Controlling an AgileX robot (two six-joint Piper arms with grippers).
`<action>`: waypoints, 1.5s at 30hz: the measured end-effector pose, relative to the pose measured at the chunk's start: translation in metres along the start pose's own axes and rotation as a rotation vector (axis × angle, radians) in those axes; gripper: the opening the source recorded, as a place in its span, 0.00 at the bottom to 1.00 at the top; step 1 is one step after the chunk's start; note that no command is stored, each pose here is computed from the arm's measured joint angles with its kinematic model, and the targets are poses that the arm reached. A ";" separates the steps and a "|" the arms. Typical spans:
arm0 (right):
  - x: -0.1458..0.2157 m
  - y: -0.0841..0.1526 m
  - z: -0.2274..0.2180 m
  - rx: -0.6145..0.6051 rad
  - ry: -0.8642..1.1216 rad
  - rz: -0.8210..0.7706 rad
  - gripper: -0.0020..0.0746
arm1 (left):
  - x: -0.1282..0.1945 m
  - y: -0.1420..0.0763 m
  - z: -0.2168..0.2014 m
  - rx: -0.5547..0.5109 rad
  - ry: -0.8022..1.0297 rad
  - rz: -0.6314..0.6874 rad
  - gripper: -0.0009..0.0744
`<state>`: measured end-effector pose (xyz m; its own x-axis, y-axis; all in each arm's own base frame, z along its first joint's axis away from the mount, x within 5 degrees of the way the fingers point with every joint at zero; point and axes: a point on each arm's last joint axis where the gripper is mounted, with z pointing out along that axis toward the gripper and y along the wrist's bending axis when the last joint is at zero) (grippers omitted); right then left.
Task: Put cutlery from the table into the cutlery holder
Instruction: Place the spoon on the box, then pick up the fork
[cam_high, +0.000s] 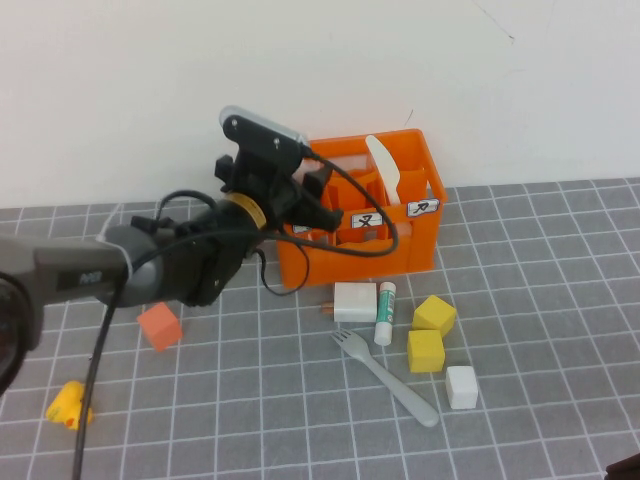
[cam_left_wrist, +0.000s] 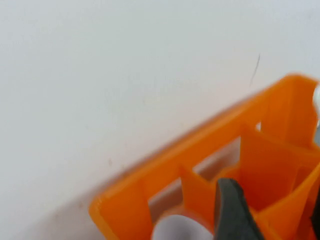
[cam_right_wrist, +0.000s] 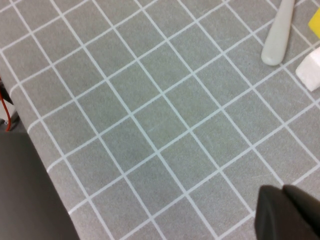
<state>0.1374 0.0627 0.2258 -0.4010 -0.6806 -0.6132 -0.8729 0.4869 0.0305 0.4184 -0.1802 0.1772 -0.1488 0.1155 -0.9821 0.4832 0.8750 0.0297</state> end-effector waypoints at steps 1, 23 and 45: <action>0.000 0.000 0.000 0.000 0.000 0.000 0.02 | -0.005 0.000 -0.002 -0.002 -0.004 0.002 0.43; -0.003 -0.019 -0.002 0.208 -0.023 -0.011 0.02 | -0.180 -0.002 -0.229 -0.152 0.051 -0.080 0.01; -0.094 -0.047 0.114 -0.037 0.107 -0.012 0.02 | -0.015 -0.029 -0.385 -0.154 0.057 -0.180 0.01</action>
<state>0.2480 0.1659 0.1917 -0.4161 -0.7416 -0.5262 -0.8866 0.4593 0.0538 0.0747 -0.0264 0.2622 -0.2717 -0.0265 -0.9620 0.3079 0.9447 -0.1130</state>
